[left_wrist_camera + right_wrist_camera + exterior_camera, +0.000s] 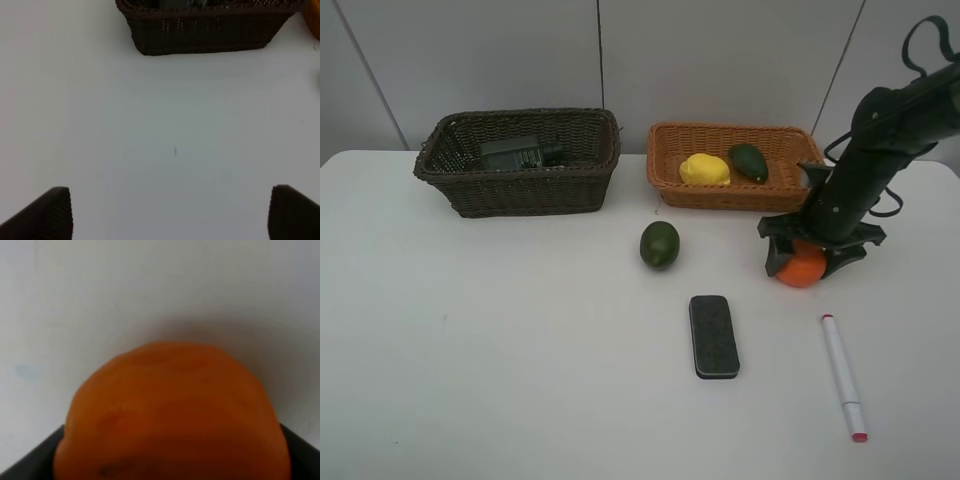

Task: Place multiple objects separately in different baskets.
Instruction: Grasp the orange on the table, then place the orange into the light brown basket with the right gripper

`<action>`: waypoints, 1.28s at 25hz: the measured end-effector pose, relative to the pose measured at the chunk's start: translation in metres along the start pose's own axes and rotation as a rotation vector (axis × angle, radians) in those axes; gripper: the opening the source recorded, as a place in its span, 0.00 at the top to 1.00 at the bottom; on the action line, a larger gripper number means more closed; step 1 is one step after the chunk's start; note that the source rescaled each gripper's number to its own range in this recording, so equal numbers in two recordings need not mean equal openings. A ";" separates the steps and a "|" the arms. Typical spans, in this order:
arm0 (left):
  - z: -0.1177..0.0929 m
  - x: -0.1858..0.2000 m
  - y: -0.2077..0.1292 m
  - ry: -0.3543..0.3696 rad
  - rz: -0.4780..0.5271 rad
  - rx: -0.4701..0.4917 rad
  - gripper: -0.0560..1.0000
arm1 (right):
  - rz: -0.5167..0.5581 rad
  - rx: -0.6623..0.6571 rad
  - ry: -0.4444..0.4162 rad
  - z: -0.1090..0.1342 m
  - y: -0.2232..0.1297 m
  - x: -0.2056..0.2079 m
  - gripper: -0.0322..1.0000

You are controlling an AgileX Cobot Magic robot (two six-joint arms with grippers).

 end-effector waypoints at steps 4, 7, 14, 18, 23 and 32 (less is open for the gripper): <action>0.000 0.000 0.000 0.000 0.000 0.000 0.00 | 0.017 0.008 -0.009 -0.001 -0.003 0.006 0.26; 0.000 0.000 0.000 0.000 0.000 0.000 0.00 | -0.045 0.018 0.000 0.000 -0.002 0.028 0.26; 0.000 0.000 0.000 0.000 0.000 0.000 0.00 | -0.312 0.013 0.067 0.016 0.039 0.106 0.26; 0.000 0.000 0.000 0.000 0.000 0.000 0.00 | -0.378 0.023 0.073 0.025 0.077 0.109 0.26; 0.000 0.000 0.000 0.000 0.000 0.000 0.00 | -0.377 0.065 -0.002 0.026 0.120 0.078 0.26; 0.000 0.000 0.000 0.000 0.000 0.000 0.00 | -0.321 0.080 -0.055 0.023 0.128 0.065 0.01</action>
Point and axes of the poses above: a point on each arm's last joint axis where the gripper is mounted, x pointing back along that axis away from the gripper, z along the wrist's bending axis when the last joint is at zero, y = z × x, the point moved 2 cm from there along -x, pointing out along that axis toward the gripper, and after that the axes turned 9 degrees about -x, right-handed, at the moved point
